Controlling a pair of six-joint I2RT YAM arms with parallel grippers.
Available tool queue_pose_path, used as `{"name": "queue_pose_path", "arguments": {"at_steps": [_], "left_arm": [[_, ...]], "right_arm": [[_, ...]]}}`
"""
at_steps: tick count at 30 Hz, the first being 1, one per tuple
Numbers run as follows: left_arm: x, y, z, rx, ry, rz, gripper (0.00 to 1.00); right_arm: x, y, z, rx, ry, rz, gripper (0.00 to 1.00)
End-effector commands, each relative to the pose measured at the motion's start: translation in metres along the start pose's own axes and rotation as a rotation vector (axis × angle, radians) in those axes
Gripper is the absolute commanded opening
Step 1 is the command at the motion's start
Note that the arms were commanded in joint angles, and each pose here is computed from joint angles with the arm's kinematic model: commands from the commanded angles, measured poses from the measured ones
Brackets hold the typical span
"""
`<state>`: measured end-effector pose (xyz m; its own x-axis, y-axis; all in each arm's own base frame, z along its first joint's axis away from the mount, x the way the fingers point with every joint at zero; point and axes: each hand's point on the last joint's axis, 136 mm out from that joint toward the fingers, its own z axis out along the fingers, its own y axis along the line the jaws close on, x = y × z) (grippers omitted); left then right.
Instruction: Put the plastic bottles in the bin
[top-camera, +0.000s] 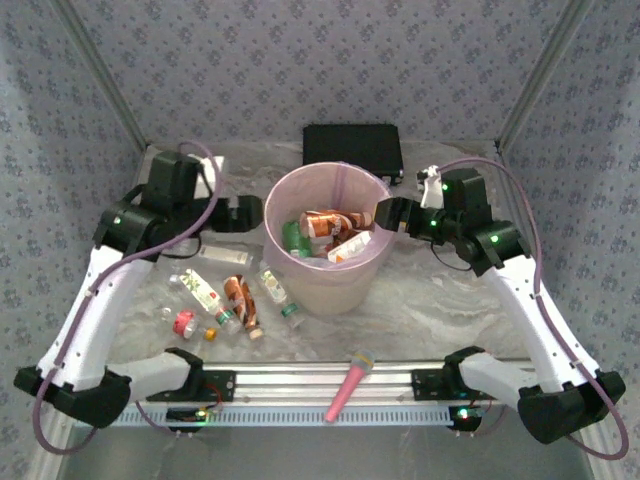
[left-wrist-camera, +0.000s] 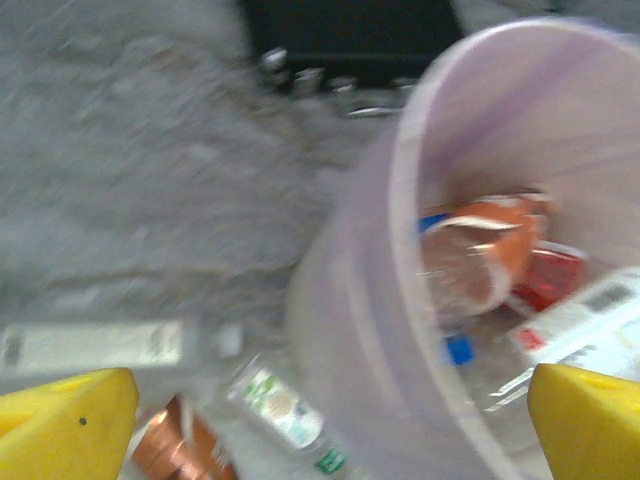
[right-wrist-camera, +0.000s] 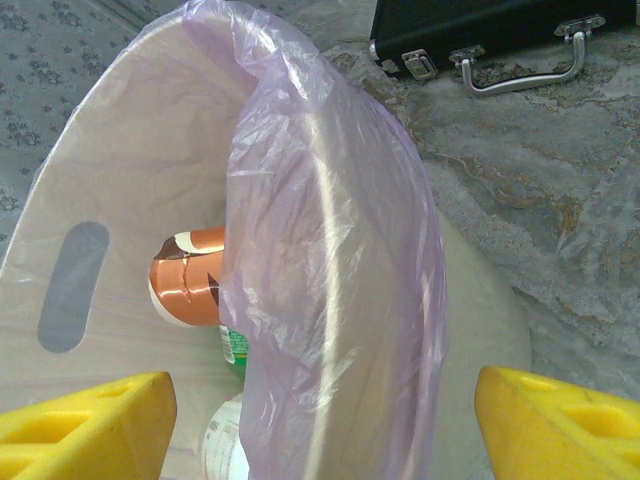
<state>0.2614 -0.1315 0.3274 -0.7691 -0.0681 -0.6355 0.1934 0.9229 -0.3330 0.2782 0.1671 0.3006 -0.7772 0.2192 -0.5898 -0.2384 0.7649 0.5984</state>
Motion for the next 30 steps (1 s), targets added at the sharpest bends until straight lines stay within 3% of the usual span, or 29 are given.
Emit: {"name": "queue_pose_path", "arguments": {"at_steps": [1,5,8,13,20,24,30], "left_arm": [[0.03,0.054,-0.001,-0.148,0.071,-0.171,1.0],[0.03,0.123,0.004,-0.333,-0.006,-0.291,1.0],[0.029,0.164,0.017,-0.398,-0.06,-0.362,1.0],[0.036,0.211,0.055,-0.503,0.027,-0.307,1.0],[0.051,0.242,0.092,-0.546,0.168,-0.259,0.94],[0.069,0.26,0.106,-0.527,0.233,-0.324,0.86],[0.096,0.27,0.126,-0.488,0.316,-0.373,0.86]], "right_arm": [[-0.001,0.002,0.003,-0.02,0.008,-0.027,0.8],[-0.001,0.006,0.009,-0.053,0.024,-0.041,0.8],[-0.004,0.008,0.014,-0.069,0.027,-0.053,0.8],[-0.004,0.011,0.02,-0.096,0.048,-0.066,0.8],[0.0,0.008,0.023,-0.104,0.067,-0.063,0.8],[-0.001,0.006,0.023,-0.102,0.066,-0.067,0.8],[-0.004,0.004,0.019,-0.097,0.051,-0.065,0.8]]}}
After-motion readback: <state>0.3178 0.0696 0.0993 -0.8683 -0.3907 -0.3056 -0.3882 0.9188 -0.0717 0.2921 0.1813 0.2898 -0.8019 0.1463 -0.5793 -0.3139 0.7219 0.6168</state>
